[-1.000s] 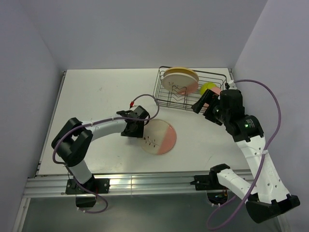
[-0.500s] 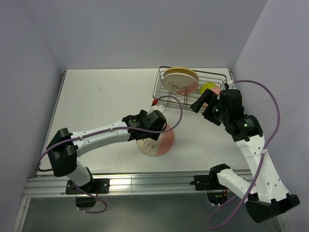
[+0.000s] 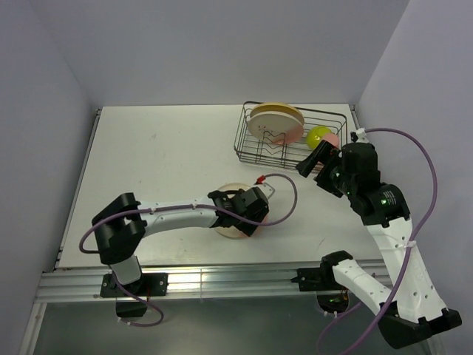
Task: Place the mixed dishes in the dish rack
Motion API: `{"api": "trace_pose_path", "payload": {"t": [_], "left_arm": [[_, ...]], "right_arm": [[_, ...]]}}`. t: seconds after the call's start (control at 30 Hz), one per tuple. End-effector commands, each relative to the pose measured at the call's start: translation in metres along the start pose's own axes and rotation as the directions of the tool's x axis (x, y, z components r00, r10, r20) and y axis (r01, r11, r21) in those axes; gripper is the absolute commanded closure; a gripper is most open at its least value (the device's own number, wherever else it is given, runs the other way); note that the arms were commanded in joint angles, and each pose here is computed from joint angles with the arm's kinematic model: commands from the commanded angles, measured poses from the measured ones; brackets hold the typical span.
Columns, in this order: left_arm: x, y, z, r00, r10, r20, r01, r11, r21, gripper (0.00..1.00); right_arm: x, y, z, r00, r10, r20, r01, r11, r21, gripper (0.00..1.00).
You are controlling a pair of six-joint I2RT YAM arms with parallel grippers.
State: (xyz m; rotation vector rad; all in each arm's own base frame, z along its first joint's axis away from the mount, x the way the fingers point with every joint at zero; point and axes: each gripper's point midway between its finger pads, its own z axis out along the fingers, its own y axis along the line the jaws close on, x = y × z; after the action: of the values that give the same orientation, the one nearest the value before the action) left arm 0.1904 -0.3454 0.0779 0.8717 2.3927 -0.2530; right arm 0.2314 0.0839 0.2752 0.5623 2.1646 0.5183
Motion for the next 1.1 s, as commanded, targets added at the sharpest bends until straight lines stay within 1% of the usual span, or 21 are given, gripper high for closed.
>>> {"api": "trace_pose_path", "payload": {"t": [0.0, 0.03, 0.1, 0.23, 0.43, 0.53, 0.57, 0.63, 0.7, 1.0, 1.03, 1.07], "left_arm": [[-0.014, -0.037, 0.005, 0.998, 0.052, 0.04, -0.055, 0.995, 0.08, 0.32], [-0.016, -0.048, 0.004, 0.997, 0.067, 0.047, -0.071, 0.993, 0.097, 0.32], [-0.009, -0.059, 0.012, 0.995, 0.093, 0.026, -0.095, 0.99, 0.107, 0.32], [0.003, -0.065, 0.027, 0.991, 0.131, 0.001, -0.13, 0.987, 0.099, 0.32], [0.033, -0.05, 0.056, 0.981, 0.175, -0.079, -0.174, 0.985, 0.016, 0.32], [0.038, -0.038, 0.064, 0.98, 0.177, -0.086, -0.182, 0.982, -0.049, 0.33], [0.043, -0.034, 0.069, 0.977, 0.183, -0.107, -0.191, 0.979, -0.074, 0.33], [0.041, -0.026, 0.073, 0.977, 0.185, -0.107, -0.199, 0.972, -0.129, 0.33], [0.045, -0.023, 0.079, 0.973, 0.194, -0.125, -0.212, 0.966, -0.148, 0.34], [0.053, -0.009, 0.091, 0.965, 0.207, -0.162, -0.241, 0.941, -0.235, 0.46], [0.055, -0.008, 0.092, 0.963, 0.208, -0.168, -0.245, 0.939, -0.241, 0.49], [0.056, -0.005, 0.092, 0.964, 0.207, -0.17, -0.246, 0.935, -0.256, 0.53]], "right_arm": [[-0.013, 0.002, -0.016, 0.998, 0.008, 0.054, -0.008, 1.0, 0.0, 0.01], [-0.013, 0.001, -0.016, 0.999, 0.007, 0.052, -0.007, 1.0, 0.004, 0.01], [-0.014, 0.001, -0.018, 0.998, 0.002, 0.055, -0.002, 1.0, 0.008, 0.01], [-0.014, -0.001, -0.021, 0.999, -0.003, 0.055, 0.002, 1.0, 0.014, 0.01], [-0.009, -0.003, -0.018, 0.999, 0.001, 0.039, -0.001, 1.0, 0.018, 0.01], [-0.008, -0.004, -0.015, 0.999, -0.001, 0.035, 0.0, 1.0, 0.018, 0.01], [-0.007, -0.004, -0.014, 0.999, -0.003, 0.033, 0.002, 1.0, 0.02, 0.01], [-0.006, -0.004, -0.011, 1.0, -0.002, 0.024, 0.001, 1.0, 0.019, 0.01], [-0.005, -0.003, -0.009, 1.0, -0.002, 0.018, 0.001, 1.0, 0.017, 0.01], [-0.005, 0.0, -0.006, 1.0, 0.002, 0.013, -0.002, 1.0, 0.009, 0.01], [-0.004, -0.002, -0.005, 1.0, 0.0, 0.01, 0.0, 1.0, 0.013, 0.01], [-0.004, -0.002, -0.006, 1.0, 0.0, 0.013, 0.0, 1.0, 0.015, 0.01]]}}
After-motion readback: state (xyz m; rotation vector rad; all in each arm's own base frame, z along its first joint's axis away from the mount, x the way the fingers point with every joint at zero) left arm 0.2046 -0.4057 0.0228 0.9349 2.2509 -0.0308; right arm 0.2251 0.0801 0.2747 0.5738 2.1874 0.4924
